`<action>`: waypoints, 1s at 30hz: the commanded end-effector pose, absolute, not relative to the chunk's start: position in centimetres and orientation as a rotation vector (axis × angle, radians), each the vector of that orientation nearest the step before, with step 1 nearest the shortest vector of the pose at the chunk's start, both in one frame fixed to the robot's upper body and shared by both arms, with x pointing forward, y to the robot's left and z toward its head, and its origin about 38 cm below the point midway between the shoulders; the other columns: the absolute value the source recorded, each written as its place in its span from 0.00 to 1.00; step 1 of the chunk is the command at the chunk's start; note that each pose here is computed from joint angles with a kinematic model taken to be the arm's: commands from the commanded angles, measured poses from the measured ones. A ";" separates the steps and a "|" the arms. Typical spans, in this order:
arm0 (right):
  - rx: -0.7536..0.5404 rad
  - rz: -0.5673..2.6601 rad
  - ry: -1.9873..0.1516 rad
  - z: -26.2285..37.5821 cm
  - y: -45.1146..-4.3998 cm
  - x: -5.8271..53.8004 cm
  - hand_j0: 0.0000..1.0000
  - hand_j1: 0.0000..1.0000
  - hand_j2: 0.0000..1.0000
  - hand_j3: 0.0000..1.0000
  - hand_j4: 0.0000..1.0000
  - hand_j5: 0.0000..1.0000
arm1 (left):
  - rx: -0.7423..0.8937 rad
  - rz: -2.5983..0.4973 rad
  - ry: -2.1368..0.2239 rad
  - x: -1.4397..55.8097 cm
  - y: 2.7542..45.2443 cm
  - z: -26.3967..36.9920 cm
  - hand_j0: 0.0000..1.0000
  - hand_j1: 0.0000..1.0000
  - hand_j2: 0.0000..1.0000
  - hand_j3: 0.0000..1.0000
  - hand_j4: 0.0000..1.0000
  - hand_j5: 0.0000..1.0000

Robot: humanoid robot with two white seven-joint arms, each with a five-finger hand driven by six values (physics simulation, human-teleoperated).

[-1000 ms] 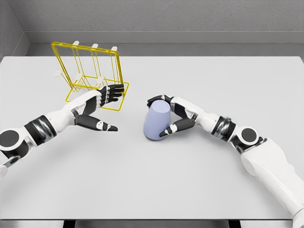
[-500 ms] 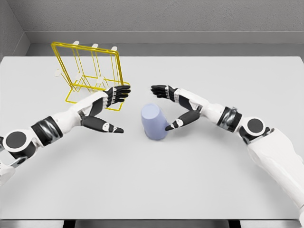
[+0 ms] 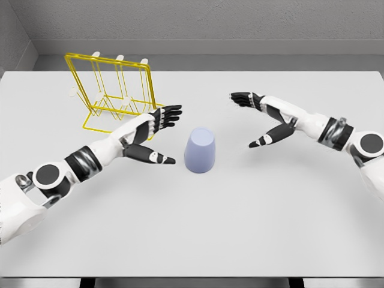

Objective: Place the cup on the cup holder with both arms

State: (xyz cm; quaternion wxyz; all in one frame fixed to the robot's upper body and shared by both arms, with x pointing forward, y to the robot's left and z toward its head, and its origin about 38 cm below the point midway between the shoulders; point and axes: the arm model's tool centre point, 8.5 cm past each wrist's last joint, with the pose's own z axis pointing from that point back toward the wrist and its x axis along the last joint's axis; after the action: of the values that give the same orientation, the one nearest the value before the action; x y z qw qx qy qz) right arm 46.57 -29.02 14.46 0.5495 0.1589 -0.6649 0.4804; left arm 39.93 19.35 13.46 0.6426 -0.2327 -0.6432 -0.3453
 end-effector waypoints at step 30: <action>-0.048 1.566 -1.585 24.7 -35.4 47.7 1.00 1.00 1.00 1.00 1.00 1.00 | -0.597 -0.697 -1.496 39.1 17.8 12.2 1.00 1.00 1.00 1.00 1.00 1.00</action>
State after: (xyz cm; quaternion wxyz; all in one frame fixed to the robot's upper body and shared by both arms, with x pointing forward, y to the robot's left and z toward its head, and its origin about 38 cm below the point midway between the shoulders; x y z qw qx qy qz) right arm 47.61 -35.17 23.94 0.4445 -0.0106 -0.6334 0.6333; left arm 39.13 17.89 12.16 0.6400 -0.2604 -0.6546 -0.3067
